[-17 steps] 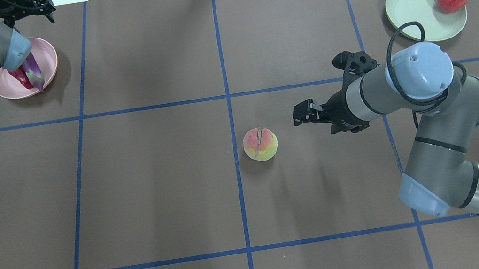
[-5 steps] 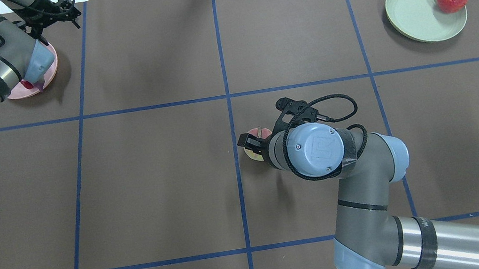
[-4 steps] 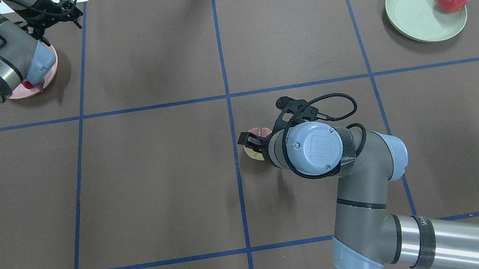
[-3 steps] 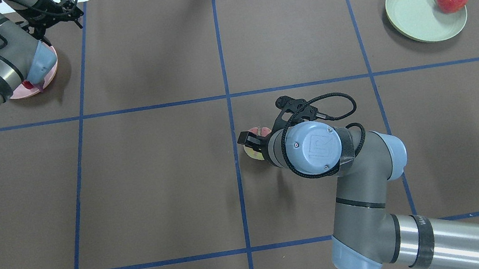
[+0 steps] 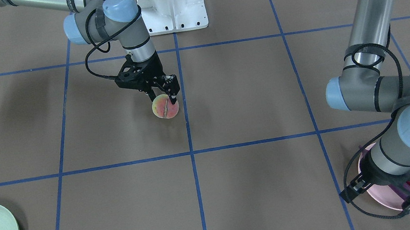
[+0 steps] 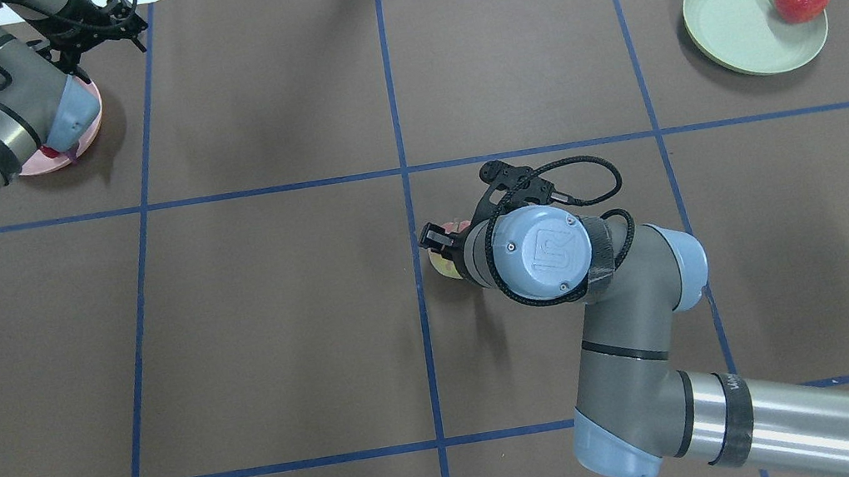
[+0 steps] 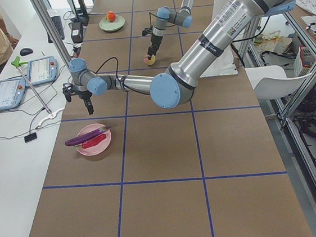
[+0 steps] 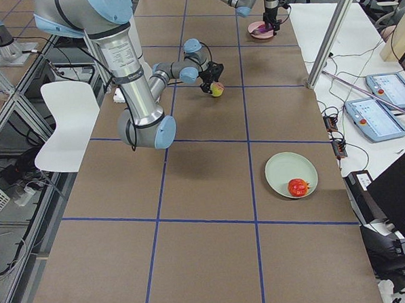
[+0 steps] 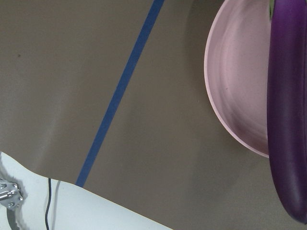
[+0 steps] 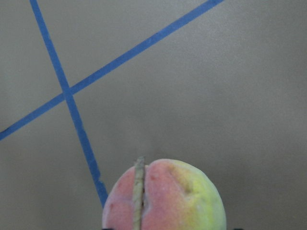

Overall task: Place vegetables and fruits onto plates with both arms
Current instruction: 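Carry the peach to the green plate while the left gripper releases the eggplant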

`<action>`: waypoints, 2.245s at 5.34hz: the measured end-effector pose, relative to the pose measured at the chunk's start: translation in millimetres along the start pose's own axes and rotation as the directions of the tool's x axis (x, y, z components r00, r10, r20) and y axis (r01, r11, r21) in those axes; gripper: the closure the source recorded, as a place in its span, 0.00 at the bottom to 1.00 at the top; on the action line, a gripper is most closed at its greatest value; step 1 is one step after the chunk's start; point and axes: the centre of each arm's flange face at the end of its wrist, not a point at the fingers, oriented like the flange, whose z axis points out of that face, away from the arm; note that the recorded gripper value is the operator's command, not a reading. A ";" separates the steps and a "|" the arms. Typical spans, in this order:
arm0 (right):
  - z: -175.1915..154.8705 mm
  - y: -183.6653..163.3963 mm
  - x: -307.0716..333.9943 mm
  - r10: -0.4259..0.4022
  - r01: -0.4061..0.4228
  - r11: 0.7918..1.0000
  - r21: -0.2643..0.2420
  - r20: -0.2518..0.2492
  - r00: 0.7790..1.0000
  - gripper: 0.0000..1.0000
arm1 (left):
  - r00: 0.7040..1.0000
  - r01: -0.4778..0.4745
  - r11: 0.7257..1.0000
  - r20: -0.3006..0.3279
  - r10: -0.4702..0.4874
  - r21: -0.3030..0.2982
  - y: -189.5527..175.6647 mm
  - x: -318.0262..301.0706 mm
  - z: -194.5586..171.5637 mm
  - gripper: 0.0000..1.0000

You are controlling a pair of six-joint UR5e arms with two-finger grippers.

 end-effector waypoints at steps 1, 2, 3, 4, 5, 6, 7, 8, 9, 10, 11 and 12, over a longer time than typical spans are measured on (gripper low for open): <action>-3.0 -10.4 -4.1 0.008 -0.008 1.000 0.009 0.007 1.000 1.00 | 1.000 -0.001 1.000 -0.001 0.001 0.000 1.3 -0.2 0.2 0.00; -9.2 -28.9 -9.1 0.021 -0.021 1.000 0.021 0.015 1.000 1.00 | 1.000 0.000 1.000 -0.005 0.000 0.001 2.5 1.7 -1.8 0.00; -18.7 -57.5 -12.9 0.041 -0.042 0.999 0.016 0.017 0.999 1.00 | 1.000 0.006 1.000 -0.012 -0.006 0.003 4.3 5.1 -5.0 0.00; -29.4 -95.4 -14.0 0.055 -0.055 0.998 0.017 0.015 0.998 1.00 | 1.000 0.005 1.000 -0.026 -0.005 0.006 7.0 10.9 -12.1 0.00; -41.7 -147.0 -9.8 0.036 -0.036 0.999 0.039 -0.005 0.999 1.00 | 0.999 -0.007 1.000 -0.049 0.007 0.009 14.1 14.1 -23.8 0.00; -52.7 -205.6 2.3 -0.015 0.018 0.998 0.063 -0.049 0.999 1.00 | 0.996 -0.028 1.000 -0.079 0.029 0.009 28.0 3.3 -35.9 0.00; -54.9 -268.7 24.0 -0.081 0.091 0.992 0.083 -0.117 0.990 1.00 | 0.990 -0.069 0.998 -0.121 0.069 0.000 51.1 -22.7 -50.8 0.00; -51.0 -330.7 52.3 -0.134 0.152 0.985 0.084 -0.190 0.973 1.00 | 0.980 -0.115 0.993 -0.161 0.113 -0.003 79.5 -56.6 -68.2 0.00; -43.8 -390.4 88.3 -0.177 0.200 0.978 0.065 -0.260 0.949 1.00 | 0.971 -0.148 0.989 -0.189 0.146 0.004 105.9 -83.8 -86.5 0.00; -34.6 -442.7 129.9 -0.210 0.232 0.972 0.032 -0.316 0.925 1.00 | 0.966 -0.176 0.984 -0.193 0.174 0.006 124.8 -93.4 -102.5 0.00; -22.9 -479.9 169.5 -0.226 0.241 0.971 0.000 -0.349 0.910 1.00 | 0.965 -0.207 0.978 -0.163 0.204 -0.001 137.9 -93.3 -117.2 0.00; -5.3 -500.8 203.5 -0.232 0.242 0.970 -0.020 -0.370 0.900 1.00 | 0.965 -0.242 0.970 -0.105 0.241 0.000 148.7 -97.6 -132.3 0.00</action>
